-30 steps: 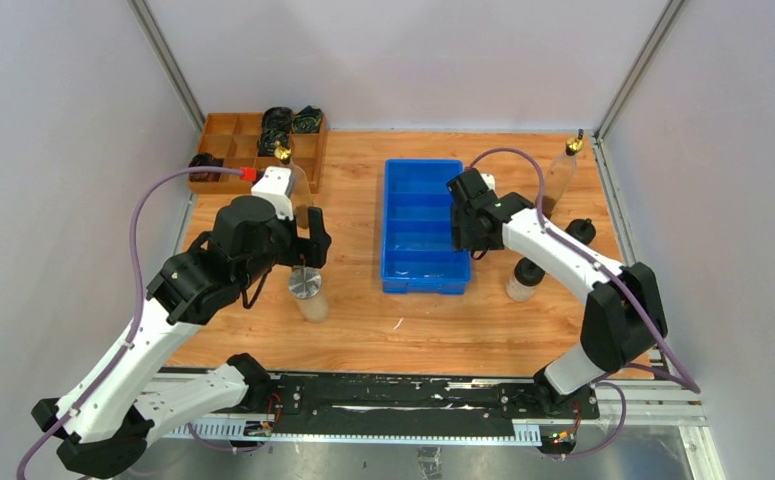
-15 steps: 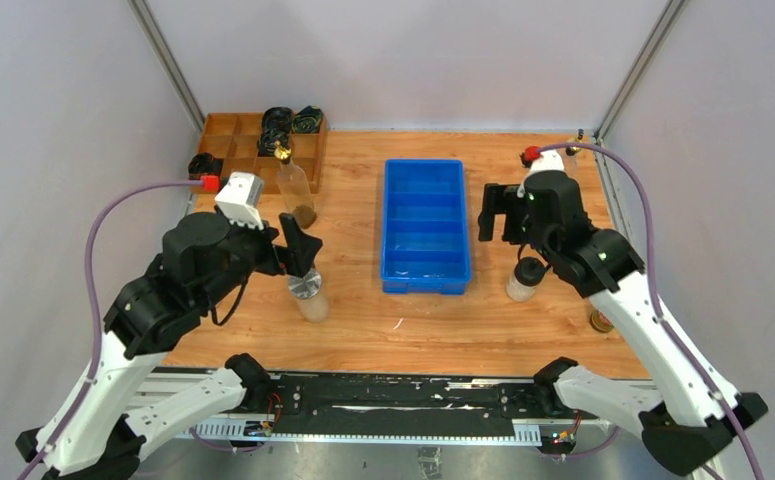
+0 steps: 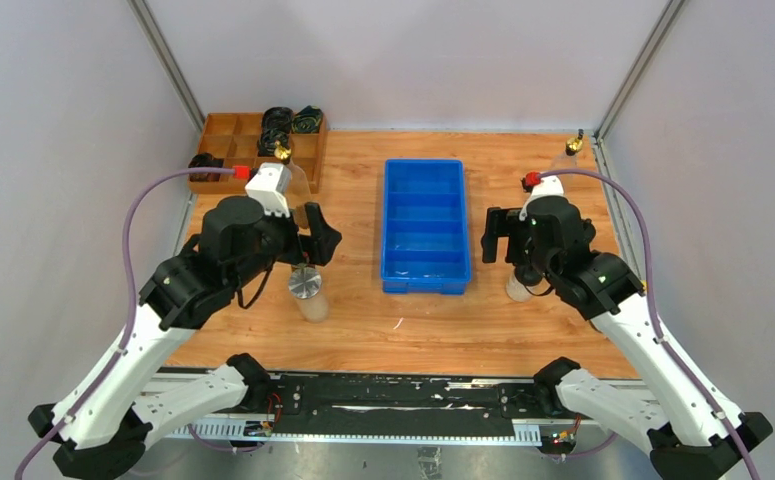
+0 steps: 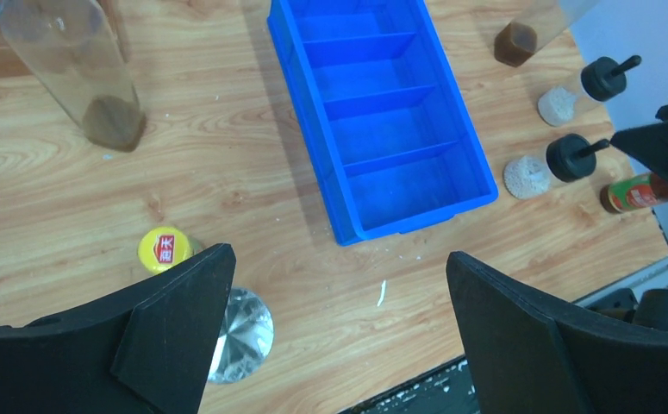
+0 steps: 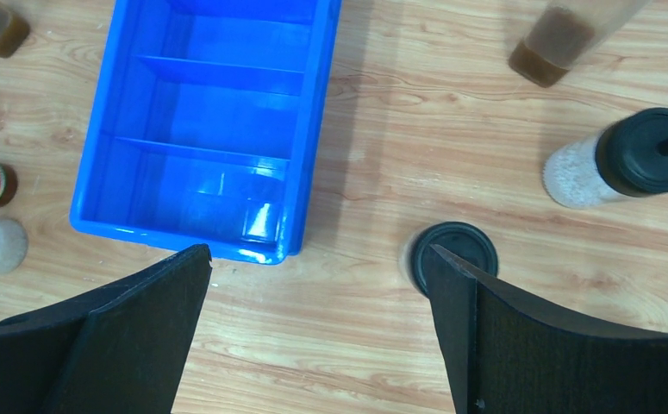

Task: Organize the condiment bottles
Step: Pick up the bottle from the center of the board.

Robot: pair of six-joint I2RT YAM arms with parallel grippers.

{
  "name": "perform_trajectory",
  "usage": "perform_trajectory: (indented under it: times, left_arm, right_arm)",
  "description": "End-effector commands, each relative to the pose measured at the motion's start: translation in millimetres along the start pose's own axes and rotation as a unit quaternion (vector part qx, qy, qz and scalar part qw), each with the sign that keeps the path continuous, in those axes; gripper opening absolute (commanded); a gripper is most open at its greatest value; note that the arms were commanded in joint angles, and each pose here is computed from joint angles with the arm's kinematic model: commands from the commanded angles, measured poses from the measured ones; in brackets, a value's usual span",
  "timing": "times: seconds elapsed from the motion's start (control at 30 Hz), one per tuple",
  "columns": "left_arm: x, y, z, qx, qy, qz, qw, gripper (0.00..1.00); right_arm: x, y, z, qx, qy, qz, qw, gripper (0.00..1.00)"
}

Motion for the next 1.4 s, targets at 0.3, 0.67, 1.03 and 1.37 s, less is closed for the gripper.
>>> perform_trajectory:
  times: [0.3,0.67,1.03,1.37]
  left_arm:
    - [-26.5,12.7,-23.8,0.044,-0.065,-0.065,0.995,1.00]
    - [-23.6,95.3,-88.5,-0.036,-0.103,-0.108,0.988,1.00]
    - [-80.2,161.9,-69.6,0.020,-0.112,-0.128,0.985,1.00]
    - [-86.1,160.7,-3.3,-0.082,0.023,-0.160,0.983,1.00]
  right_arm:
    - [-4.1,2.0,-22.2,0.034,-0.060,0.026,0.997,1.00]
    - [22.9,27.9,-28.5,0.070,-0.044,0.002,0.997,1.00]
    - [7.9,117.2,-82.3,0.010,-0.121,-0.094,0.988,1.00]
    - [-31.7,136.2,-112.6,0.025,-0.191,-0.023,0.981,1.00]
Point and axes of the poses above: each gripper's point midway between its finger pads, its own x axis back along the fingers, its own z axis along the line the jaws close on, y = z × x, the point moved 1 cm from there along x, back along the fingers, and after that the axes turned 15 degrees about x, right-handed, at the moved point
